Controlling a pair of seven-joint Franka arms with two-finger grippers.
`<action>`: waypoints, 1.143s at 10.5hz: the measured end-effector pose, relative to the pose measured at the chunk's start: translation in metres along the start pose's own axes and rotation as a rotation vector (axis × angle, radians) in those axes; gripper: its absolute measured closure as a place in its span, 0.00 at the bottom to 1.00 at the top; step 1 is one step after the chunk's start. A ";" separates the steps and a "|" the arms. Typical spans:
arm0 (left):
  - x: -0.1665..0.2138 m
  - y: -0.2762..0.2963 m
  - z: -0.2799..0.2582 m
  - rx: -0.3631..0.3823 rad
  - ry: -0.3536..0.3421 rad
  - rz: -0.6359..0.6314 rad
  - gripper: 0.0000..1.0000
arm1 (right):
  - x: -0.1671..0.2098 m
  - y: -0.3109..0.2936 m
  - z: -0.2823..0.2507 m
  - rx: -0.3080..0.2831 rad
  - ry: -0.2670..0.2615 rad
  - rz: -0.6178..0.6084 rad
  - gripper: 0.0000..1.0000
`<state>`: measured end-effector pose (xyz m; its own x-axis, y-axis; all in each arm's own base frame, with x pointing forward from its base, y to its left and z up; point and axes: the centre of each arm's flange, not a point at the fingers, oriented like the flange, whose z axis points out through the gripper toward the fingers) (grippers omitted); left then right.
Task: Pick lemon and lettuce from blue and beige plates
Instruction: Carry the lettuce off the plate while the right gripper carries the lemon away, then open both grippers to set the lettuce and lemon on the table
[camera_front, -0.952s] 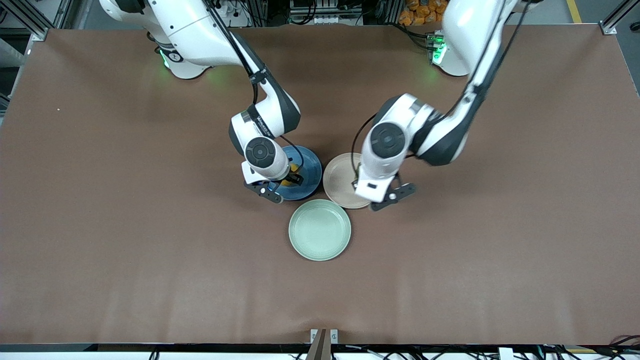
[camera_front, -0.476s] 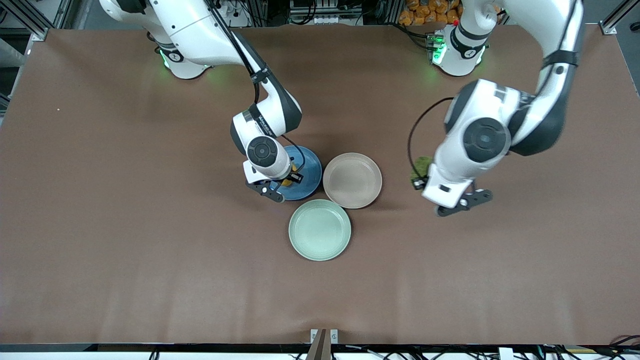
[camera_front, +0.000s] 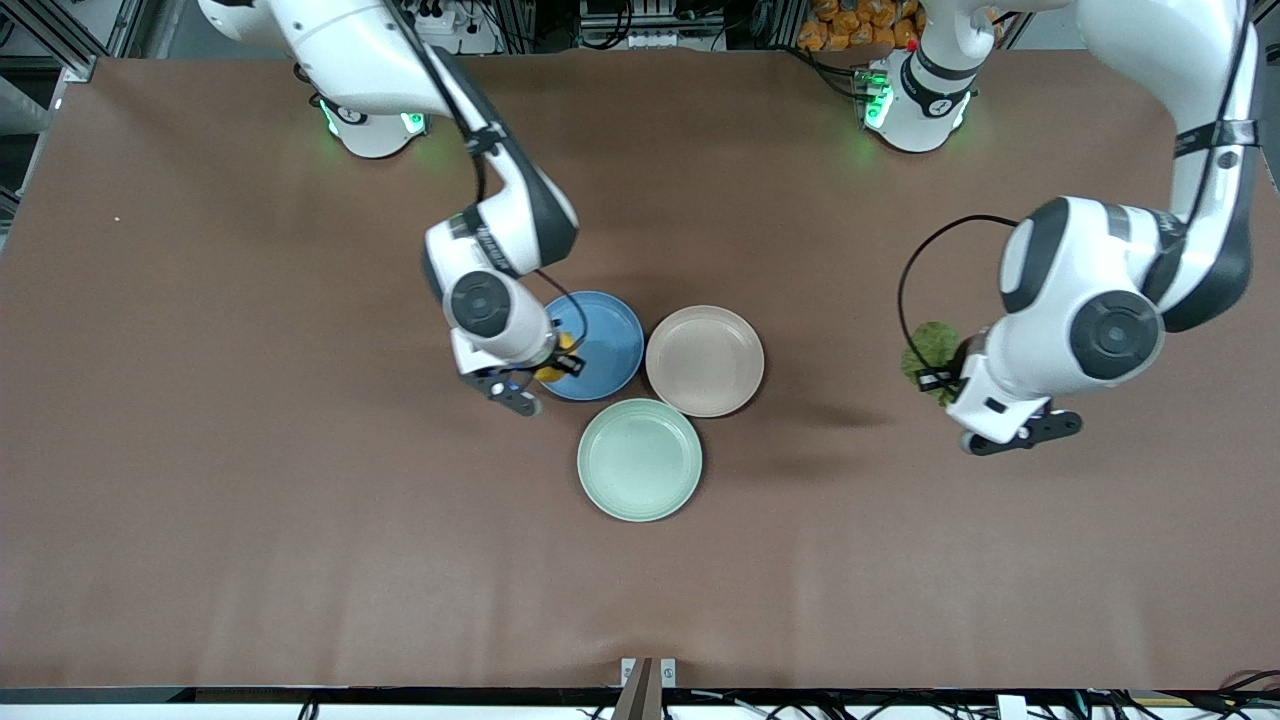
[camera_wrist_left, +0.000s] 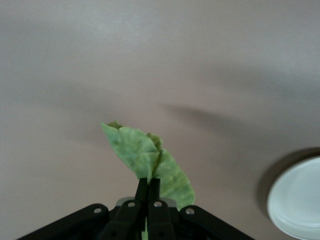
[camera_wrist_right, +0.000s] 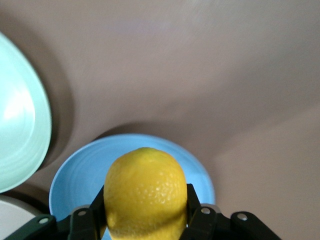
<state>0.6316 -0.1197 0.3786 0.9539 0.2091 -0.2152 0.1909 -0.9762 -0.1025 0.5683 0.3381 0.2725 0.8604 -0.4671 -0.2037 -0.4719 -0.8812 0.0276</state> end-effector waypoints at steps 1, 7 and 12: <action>0.009 -0.014 0.015 0.002 -0.026 -0.008 0.98 | 0.025 0.020 -0.017 0.001 -0.016 -0.030 0.38; 0.049 -0.031 0.103 -0.010 -0.083 -0.030 0.76 | 0.178 0.176 -0.055 -0.012 -0.018 -0.274 0.38; 0.044 -0.035 0.039 -0.033 -0.005 -0.011 0.08 | 0.238 0.259 -0.031 -0.065 0.004 -0.400 0.38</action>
<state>0.6582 -0.0736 0.3349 0.9505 0.2206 -0.2189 0.2094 -0.9751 -0.0733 0.6573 -0.0036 0.2618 0.9744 -0.0862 -0.2076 -0.0863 -0.9962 0.0086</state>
